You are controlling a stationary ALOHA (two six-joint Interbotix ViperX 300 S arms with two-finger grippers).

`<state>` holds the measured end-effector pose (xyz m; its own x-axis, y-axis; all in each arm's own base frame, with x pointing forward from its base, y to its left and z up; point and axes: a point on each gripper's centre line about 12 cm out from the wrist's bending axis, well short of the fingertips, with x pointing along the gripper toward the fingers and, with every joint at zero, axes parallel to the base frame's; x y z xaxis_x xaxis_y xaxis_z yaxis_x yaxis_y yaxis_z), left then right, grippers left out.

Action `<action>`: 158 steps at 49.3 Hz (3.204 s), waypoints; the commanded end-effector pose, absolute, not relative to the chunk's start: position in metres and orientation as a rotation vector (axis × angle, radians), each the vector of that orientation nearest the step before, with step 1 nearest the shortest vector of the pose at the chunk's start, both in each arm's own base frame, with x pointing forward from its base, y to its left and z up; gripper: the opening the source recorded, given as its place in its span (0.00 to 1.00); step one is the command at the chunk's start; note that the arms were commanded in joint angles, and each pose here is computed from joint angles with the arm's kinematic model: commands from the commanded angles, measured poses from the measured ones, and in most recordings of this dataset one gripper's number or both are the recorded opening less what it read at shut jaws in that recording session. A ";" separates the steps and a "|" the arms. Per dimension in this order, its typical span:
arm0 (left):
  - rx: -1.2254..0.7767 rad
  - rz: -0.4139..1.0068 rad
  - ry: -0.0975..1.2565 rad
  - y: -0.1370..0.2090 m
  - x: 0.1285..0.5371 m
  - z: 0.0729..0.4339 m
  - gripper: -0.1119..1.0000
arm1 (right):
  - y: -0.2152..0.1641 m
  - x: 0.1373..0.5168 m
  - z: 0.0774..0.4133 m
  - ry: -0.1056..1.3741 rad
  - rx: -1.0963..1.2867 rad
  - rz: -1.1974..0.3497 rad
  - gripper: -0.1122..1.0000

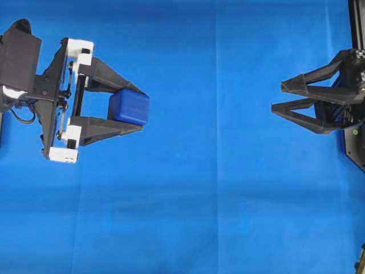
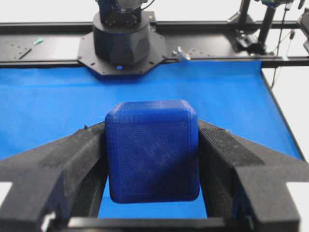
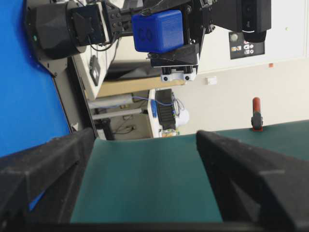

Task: Handover the blue block to the right arm after grasping it with the left arm, then place it in the designated position.
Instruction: 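Reach the open right gripper toward the cube held by the left gripper, then close the right gripper on the cube and open the left gripper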

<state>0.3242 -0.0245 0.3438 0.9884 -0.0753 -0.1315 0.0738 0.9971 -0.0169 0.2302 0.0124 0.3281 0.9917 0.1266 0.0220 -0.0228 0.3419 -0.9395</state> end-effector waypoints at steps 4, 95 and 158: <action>-0.013 -0.072 0.099 -0.023 0.322 0.355 0.51 | 0.013 0.231 0.337 -0.123 -1.216 0.088 0.96; -0.018 -0.072 0.104 -0.023 0.322 0.353 0.51 | 0.018 0.355 0.367 -0.143 -1.282 0.162 0.96; -0.014 -0.072 0.129 -0.023 0.323 0.347 0.51 | 0.016 0.447 0.369 -0.052 -1.284 0.151 0.57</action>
<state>0.3225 -0.0239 0.3408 0.9864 -0.0735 -0.1467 0.0709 0.9972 -0.0229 0.4499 0.0175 0.3479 0.9847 0.1476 -0.0929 -0.1295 0.2624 -0.9562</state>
